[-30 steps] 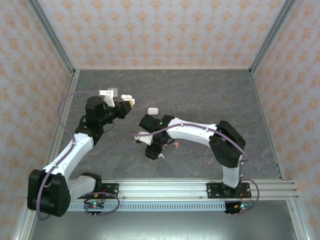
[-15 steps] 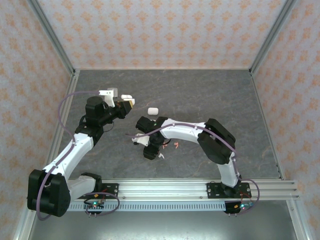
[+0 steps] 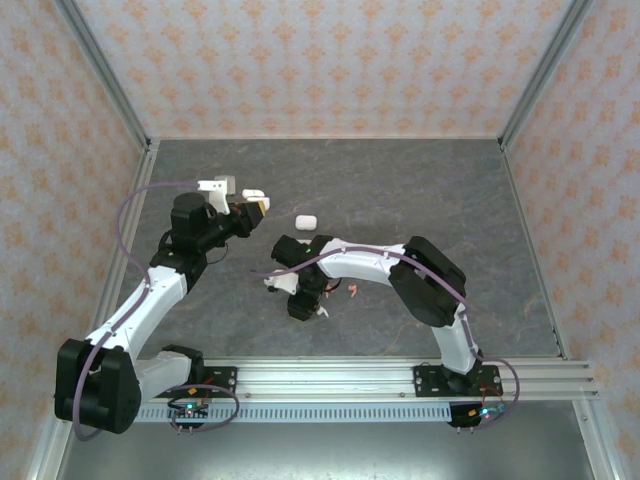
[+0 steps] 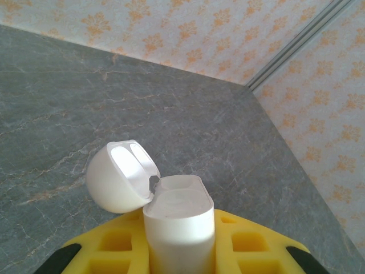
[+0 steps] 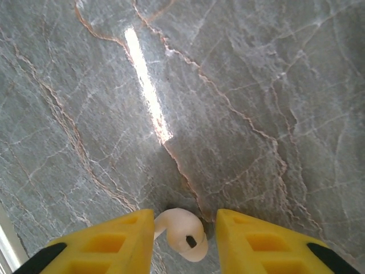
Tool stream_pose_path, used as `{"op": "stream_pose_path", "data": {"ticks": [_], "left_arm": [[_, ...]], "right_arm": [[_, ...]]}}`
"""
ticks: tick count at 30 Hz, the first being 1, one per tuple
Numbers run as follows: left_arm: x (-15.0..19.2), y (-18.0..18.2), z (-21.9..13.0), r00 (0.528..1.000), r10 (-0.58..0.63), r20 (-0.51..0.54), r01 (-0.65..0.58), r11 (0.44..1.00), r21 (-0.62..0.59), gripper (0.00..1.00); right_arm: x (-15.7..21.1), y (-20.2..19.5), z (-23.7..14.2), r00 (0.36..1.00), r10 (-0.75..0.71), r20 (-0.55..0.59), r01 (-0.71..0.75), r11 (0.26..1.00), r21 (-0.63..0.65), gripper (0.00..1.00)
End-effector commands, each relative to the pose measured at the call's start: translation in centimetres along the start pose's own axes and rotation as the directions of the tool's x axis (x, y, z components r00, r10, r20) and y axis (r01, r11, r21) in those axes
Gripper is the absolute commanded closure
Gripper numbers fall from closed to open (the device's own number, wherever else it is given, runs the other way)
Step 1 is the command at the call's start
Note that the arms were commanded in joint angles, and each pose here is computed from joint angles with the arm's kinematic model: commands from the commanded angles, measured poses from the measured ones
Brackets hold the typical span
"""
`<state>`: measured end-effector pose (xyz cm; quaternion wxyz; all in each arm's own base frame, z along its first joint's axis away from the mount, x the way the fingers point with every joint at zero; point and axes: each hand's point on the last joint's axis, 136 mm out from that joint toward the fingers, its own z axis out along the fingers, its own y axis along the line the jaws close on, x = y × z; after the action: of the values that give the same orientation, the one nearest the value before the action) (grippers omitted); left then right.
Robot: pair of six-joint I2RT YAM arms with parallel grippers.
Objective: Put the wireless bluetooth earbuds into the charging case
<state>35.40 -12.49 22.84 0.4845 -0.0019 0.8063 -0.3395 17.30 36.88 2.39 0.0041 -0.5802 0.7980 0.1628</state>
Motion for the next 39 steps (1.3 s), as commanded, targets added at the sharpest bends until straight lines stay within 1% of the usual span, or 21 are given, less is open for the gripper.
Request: {"op": "stream_pose_path", "data": {"ticks": [1, 6, 10, 15, 19, 22, 25, 30, 33, 36, 39], "left_arm": [[-0.5, -0.2, -0.5, 1.000, 0.006, 0.022, -0.006, 1.000, 0.005, 1.00], [-0.5, -0.2, -0.5, 1.000, 0.005, 0.021, -0.005, 1.000, 0.005, 1.00], [-0.6, -0.4, -0.7, 1.000, 0.008, 0.024, -0.008, 1.000, 0.011, 1.00], [-0.8, -0.9, -1.0, 0.999, 0.021, 0.043, -0.022, 0.999, 0.035, 1.00], [-1.0, -1.8, -1.6, 0.997, 0.035, 0.075, -0.041, 0.996, 0.075, 1.00], [-1.3, -2.7, -2.1, 0.994, 0.054, 0.100, -0.065, 0.992, 0.108, 1.00], [-1.5, -3.9, -2.7, 0.989, 0.078, 0.124, -0.097, 0.984, 0.151, 1.00], [-1.3, -6.7, -3.4, 0.979, 0.127, 0.158, -0.160, 0.962, 0.220, 1.00], [-0.7, -8.8, -3.6, 0.971, 0.173, 0.166, -0.213, 0.939, 0.271, 1.00], [-0.2, -10.7, -3.8, 0.963, 0.202, 0.178, -0.251, 0.915, 0.317, 1.00], [0.0, -11.9, -4.0, 0.958, 0.216, 0.188, -0.272, 0.893, 0.358, 1.00]], "right_arm": [[0.8, 0.3, 0.7, 0.999, -0.010, -0.038, 0.009, 1.000, -0.006, 0.67], [0.6, 0.4, 0.3, 1.000, -0.010, -0.024, 0.010, 1.000, -0.009, 0.75], [0.1, 0.3, -1.1, 1.000, -0.007, 0.015, 0.007, 1.000, 0.004, 0.77], [-1.2, -0.3, -5.0, 0.990, 0.016, 0.141, -0.020, 0.999, 0.028, 0.79], [-1.7, -1.1, -8.6, 0.966, 0.041, 0.256, -0.061, 0.996, 0.068, 0.80], [-2.1, -1.8, -11.7, 0.931, 0.060, 0.361, -0.099, 0.991, 0.091, 0.81], [-2.6, -2.4, -15.4, 0.878, 0.058, 0.475, -0.134, 0.983, 0.129, 0.81], [-3.2, -3.2, -22.7, 0.761, -0.017, 0.648, -0.192, 0.949, 0.250, 0.82], [-3.2, -3.2, -26.8, 0.690, -0.090, 0.718, -0.225, 0.917, 0.331, 0.83], [-3.1, -3.0, -30.4, 0.623, -0.165, 0.764, -0.250, 0.884, 0.395, 0.84], [-3.0, -2.3, -33.0, 0.583, -0.226, 0.780, -0.248, 0.865, 0.436, 0.84]]}}
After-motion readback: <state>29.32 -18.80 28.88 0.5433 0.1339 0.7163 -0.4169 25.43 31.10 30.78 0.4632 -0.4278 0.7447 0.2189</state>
